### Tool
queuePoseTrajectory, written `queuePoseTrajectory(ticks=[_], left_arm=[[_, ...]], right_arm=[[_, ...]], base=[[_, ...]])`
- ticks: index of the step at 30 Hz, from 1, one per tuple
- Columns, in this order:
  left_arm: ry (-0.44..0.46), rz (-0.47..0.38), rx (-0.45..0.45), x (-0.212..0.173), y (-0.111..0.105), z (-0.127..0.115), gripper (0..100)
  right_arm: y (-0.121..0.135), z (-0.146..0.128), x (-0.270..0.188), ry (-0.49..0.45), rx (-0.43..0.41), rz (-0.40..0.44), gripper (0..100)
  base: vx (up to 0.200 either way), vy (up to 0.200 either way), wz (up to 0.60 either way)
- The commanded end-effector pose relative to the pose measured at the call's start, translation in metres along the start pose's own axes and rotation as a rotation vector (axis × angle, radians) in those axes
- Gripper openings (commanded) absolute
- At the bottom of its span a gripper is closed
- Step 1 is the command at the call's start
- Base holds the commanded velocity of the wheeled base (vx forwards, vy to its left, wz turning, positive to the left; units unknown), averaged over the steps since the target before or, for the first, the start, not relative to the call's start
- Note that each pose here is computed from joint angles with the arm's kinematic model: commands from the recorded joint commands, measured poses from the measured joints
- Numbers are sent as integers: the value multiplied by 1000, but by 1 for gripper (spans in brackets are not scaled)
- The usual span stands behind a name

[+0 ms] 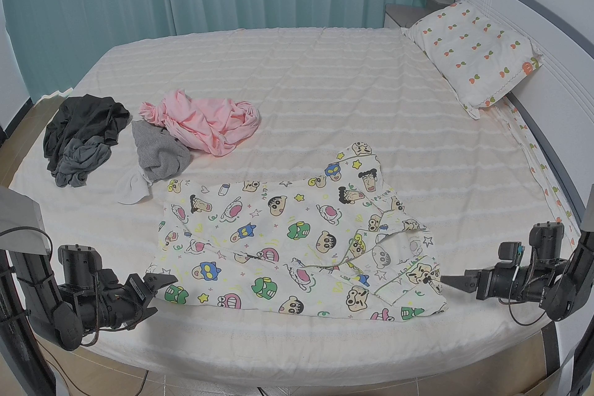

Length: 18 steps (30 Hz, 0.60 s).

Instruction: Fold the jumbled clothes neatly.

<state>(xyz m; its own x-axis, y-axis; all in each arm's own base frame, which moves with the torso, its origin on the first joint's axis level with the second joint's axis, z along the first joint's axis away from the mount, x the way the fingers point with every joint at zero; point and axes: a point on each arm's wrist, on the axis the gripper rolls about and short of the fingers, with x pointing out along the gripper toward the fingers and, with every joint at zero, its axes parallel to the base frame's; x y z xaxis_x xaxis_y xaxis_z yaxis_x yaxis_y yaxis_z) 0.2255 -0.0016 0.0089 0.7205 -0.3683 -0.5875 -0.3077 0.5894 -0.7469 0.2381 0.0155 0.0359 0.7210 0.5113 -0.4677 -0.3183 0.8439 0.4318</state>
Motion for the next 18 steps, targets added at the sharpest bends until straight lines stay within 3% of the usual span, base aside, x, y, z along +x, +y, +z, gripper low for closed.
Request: queuePoseTrajectory(ticks=[1,3,5,10,13,18], left_arm=[[1,2,-3,0,0,0,100],[1,2,-3,0,0,0,100],[2,3,-2,0,1,-1,100],[1,2,-1,0,0,0,100],[1,2,-1,0,0,0,100],[1,2,-1,0,0,0,100]], right_arm=[[60,19,-7,-111,-13,68,100],[66,14,-4,-81,4,74,100],[76,-7,6,50,98,86,100],[59,-34,30,202,208,24,100],[45,-43,42,233,233,-18,100],[27,-48,56,179,262,-25,100]], base=[[0,0,0],[0,0,0],[0,0,0],[0,0,0],[0,0,0],[0,0,0]])
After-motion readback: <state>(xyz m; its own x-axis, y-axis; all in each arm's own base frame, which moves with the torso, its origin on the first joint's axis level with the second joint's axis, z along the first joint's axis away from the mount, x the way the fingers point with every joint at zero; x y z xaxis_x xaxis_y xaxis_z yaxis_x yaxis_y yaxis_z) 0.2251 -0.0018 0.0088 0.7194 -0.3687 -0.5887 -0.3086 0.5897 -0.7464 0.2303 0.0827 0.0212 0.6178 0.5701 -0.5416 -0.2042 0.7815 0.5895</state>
